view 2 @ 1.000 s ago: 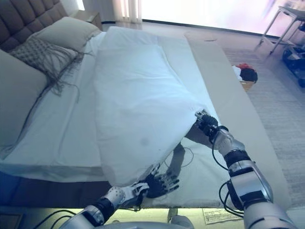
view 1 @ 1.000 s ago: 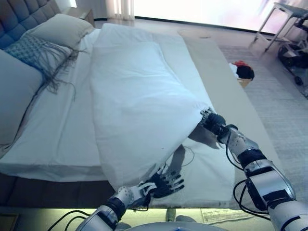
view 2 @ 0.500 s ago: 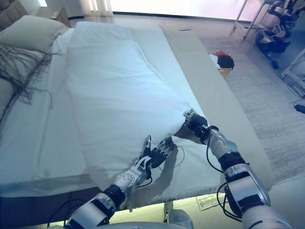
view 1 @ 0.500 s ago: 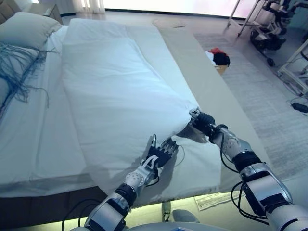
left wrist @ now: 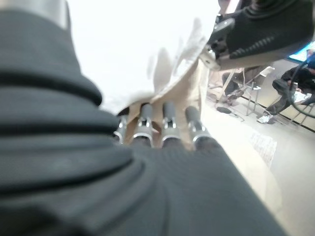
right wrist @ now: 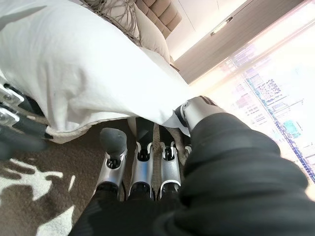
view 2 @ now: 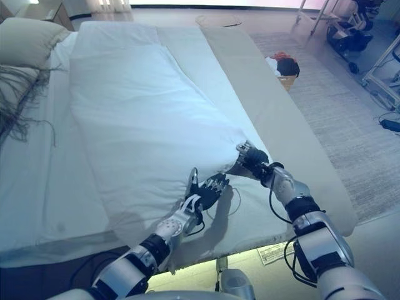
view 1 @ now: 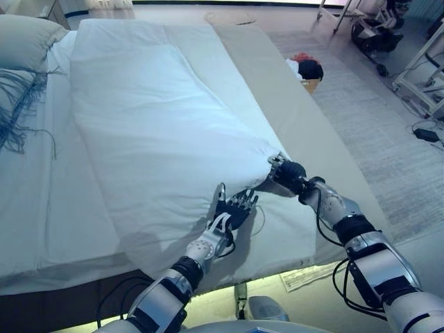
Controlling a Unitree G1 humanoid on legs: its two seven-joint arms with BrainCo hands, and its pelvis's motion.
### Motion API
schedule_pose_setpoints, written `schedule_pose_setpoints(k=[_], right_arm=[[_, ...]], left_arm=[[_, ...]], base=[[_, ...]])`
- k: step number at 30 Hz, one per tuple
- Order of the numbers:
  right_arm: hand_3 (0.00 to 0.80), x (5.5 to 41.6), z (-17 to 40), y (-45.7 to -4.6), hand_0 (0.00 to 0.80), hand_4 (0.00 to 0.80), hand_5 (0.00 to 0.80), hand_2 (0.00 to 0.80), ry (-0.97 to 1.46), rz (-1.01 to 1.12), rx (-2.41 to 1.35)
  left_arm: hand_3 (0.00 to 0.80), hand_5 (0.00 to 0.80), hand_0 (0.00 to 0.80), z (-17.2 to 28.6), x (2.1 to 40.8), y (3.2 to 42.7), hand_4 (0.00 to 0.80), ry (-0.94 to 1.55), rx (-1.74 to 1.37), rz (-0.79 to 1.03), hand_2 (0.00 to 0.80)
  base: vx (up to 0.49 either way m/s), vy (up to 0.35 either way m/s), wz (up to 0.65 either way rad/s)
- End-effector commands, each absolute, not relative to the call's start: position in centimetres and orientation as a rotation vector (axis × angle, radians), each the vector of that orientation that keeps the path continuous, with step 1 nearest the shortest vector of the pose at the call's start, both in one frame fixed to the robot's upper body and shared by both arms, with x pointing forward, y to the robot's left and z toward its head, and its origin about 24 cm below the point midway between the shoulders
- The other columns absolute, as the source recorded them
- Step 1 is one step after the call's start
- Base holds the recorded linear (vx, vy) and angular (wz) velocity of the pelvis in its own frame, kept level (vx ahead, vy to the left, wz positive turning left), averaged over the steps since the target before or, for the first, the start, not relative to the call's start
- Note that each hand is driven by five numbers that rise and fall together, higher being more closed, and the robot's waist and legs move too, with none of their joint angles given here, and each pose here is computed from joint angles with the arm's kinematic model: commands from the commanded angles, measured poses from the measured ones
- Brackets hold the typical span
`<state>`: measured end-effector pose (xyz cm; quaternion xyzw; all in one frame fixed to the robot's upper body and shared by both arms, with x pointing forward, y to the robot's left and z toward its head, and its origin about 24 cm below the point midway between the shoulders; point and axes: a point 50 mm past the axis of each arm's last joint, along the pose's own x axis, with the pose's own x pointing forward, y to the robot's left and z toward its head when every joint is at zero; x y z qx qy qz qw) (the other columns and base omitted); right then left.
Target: Make the bed neatly
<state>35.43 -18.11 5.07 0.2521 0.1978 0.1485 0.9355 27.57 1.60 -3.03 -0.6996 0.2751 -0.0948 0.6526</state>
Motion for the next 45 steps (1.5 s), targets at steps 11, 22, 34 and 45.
schedule_pose_setpoints(k=[11, 22, 34, 45], right_arm=[[0.8, 38.2, 11.1, -18.2, 0.8, 0.8, 0.8, 0.8, 0.247, 0.407, 0.476], [0.8, 37.8, 10.0, -19.0, 0.8, 0.8, 0.8, 0.8, 0.269, 0.374, 0.477], [0.8, 37.4, 8.2, -19.1, 0.8, 0.8, 0.8, 0.8, 0.334, 0.326, 0.441], [0.0, 33.8, 1.9, -22.4, 0.0, 0.0, 0.0, 0.0, 0.557, 0.203, 0.382]], left_arm=[[0.163, 0.163, 0.163, 6.1, 31.2, -4.0, 0.163, 0.411, -1.675, -0.491, 0.163], [0.8, 0.8, 0.8, 5.1, 31.7, -2.3, 0.8, 0.372, -1.651, -0.419, 0.8], [0.8, 0.8, 0.8, 3.7, 31.6, -0.8, 0.8, 0.387, -1.643, -0.349, 0.8], [0.8, 0.8, 0.8, 0.2, 31.7, 6.3, 0.8, 0.301, -1.559, -0.187, 0.8]], base=[[0.005, 0.01, -0.05], [-0.003, 0.001, 0.03], [0.001, 0.005, 0.04], [0.003, 0.0, 0.1]])
